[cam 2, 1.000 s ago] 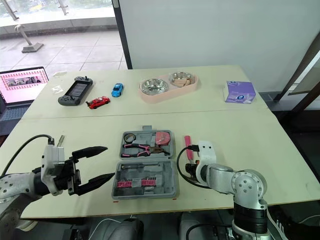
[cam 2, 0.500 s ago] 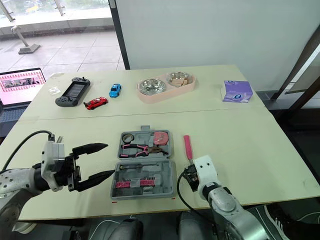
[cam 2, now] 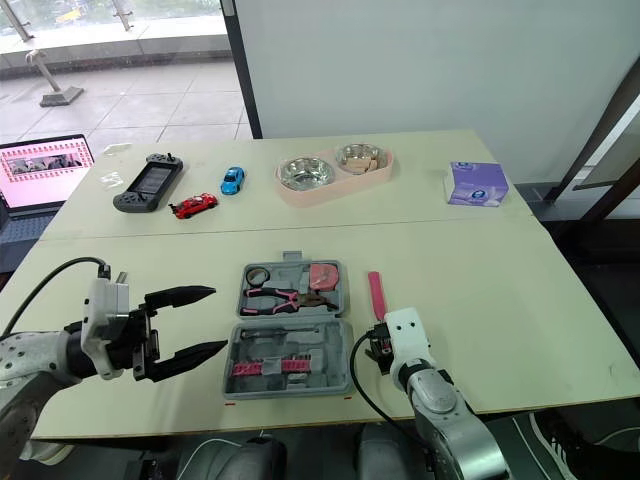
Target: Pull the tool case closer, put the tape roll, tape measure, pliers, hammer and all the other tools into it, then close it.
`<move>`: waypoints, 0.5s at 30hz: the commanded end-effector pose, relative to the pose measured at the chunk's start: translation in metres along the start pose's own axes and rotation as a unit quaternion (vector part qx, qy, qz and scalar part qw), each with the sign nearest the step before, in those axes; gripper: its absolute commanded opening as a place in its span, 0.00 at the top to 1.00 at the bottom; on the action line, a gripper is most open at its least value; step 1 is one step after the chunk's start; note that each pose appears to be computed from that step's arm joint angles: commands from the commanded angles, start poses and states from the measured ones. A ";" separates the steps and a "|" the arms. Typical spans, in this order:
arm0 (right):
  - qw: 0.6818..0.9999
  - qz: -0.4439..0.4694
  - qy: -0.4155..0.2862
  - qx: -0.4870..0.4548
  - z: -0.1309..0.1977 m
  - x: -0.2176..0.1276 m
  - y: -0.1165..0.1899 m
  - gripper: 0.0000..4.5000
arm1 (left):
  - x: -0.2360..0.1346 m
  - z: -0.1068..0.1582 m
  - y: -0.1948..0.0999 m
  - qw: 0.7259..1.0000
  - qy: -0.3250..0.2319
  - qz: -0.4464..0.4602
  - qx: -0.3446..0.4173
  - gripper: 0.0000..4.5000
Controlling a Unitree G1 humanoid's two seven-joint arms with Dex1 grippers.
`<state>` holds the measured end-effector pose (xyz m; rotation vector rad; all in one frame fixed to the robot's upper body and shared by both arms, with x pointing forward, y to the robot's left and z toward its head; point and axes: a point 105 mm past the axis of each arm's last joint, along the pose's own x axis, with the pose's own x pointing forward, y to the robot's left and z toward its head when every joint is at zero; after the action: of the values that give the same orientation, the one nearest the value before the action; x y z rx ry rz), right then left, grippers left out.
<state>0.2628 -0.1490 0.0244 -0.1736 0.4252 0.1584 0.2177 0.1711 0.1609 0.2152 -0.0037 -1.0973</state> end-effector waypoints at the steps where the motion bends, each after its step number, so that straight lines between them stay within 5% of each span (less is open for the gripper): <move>1: 1.000 -0.004 0.018 0.005 -0.007 -0.001 -0.001 0.29 | -0.002 0.008 0.001 1.000 -0.007 -0.001 0.014 0.00; 3: 1.000 -0.003 0.021 0.001 -0.008 0.000 -0.001 0.29 | -0.002 0.008 0.000 1.000 -0.006 -0.001 0.015 0.00; 6: 1.000 -0.003 0.021 0.001 -0.007 0.000 -0.001 0.48 | -0.002 0.008 0.001 1.000 -0.006 0.000 0.015 0.00; 11: 1.000 0.000 0.013 0.001 -0.004 0.001 0.000 0.99 | -0.003 0.008 0.000 1.000 -0.006 0.002 0.015 0.00; 15: 1.000 -0.002 0.011 0.002 -0.003 0.002 0.000 0.99 | -0.002 0.008 0.001 1.000 -0.007 0.003 0.016 0.00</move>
<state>0.2635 -0.1413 0.0235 -0.1593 0.4345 0.1847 0.2177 0.1716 0.1605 0.2165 -0.0003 -1.0945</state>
